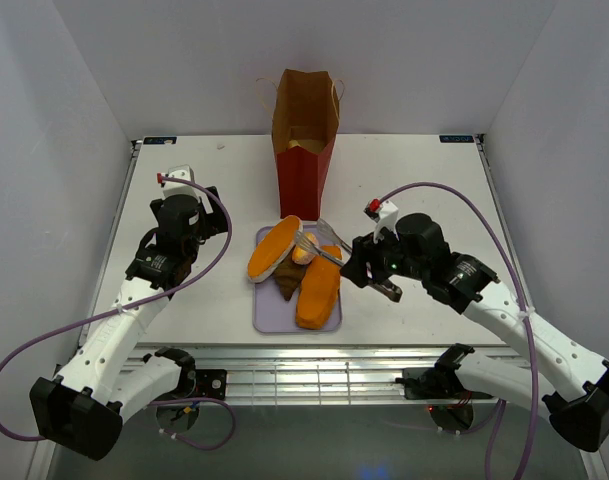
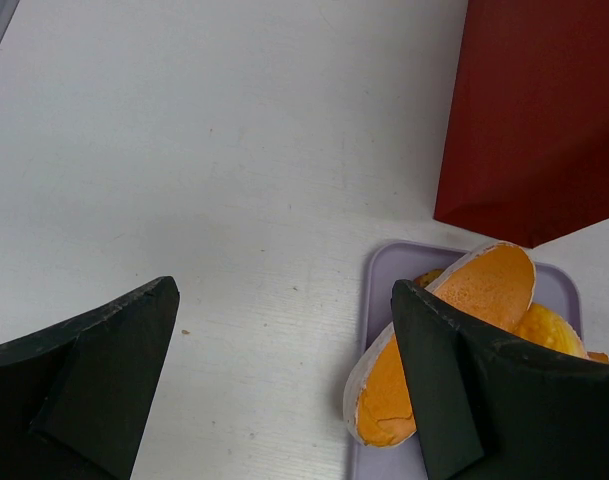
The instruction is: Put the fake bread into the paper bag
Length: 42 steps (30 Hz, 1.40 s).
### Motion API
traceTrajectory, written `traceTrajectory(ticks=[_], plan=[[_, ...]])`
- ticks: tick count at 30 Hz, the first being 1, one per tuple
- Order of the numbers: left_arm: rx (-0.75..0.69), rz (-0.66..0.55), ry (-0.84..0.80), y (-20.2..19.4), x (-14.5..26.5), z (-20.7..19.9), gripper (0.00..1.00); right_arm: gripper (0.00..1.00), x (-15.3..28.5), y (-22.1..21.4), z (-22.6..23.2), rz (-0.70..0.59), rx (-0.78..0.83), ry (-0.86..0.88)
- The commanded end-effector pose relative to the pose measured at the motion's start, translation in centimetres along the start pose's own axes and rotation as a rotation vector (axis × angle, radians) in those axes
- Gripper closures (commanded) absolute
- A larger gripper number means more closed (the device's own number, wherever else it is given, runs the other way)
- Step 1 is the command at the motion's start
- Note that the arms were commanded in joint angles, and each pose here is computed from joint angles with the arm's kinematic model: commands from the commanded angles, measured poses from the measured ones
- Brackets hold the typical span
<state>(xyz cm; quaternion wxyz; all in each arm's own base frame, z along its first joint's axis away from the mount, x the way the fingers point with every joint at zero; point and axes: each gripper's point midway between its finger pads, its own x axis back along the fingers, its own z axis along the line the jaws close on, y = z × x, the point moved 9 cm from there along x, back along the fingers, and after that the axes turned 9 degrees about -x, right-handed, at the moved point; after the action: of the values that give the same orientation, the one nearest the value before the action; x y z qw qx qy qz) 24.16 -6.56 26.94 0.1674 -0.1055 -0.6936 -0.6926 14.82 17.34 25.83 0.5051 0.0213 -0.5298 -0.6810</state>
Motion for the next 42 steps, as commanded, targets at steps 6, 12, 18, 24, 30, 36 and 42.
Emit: traceTrajectory(ticks=[6, 12, 18, 24, 30, 36, 42], plan=[[0.011, -0.023, -0.029, 0.3, 0.2, -0.2, 0.02, 0.39, -0.3, -1.0, 0.5, -0.011, -0.059, -0.026], [0.014, -0.029, -0.041, 0.4, 0.4, -0.3, 0.02, 0.39, -0.7, -1.0, 1.9, -0.003, 0.018, -0.084], [0.017, -0.034, -0.048, 0.5, 0.6, -0.3, 0.02, 0.39, -1.0, -1.1, 3.2, -0.013, 0.098, -0.163], [0.013, -0.033, -0.055, 0.5, 0.7, -0.3, 0.02, 0.39, -1.6, -1.1, 4.8, -0.038, 0.170, -0.220], [0.012, -0.034, -0.055, 0.5, 0.7, -0.3, 0.02, 0.38, -2.9, -1.6, 5.8, -0.010, 0.232, -0.284], [0.013, -0.038, -0.058, 0.6, 0.7, -0.3, 0.02, 0.38, -4.1, -2.1, 6.3, 0.016, 0.278, -0.337], [0.014, -0.041, -0.066, 0.7, 0.9, -0.3, 0.02, 0.38, -5.0, -2.7, 6.1, 0.041, 0.303, -0.381]])
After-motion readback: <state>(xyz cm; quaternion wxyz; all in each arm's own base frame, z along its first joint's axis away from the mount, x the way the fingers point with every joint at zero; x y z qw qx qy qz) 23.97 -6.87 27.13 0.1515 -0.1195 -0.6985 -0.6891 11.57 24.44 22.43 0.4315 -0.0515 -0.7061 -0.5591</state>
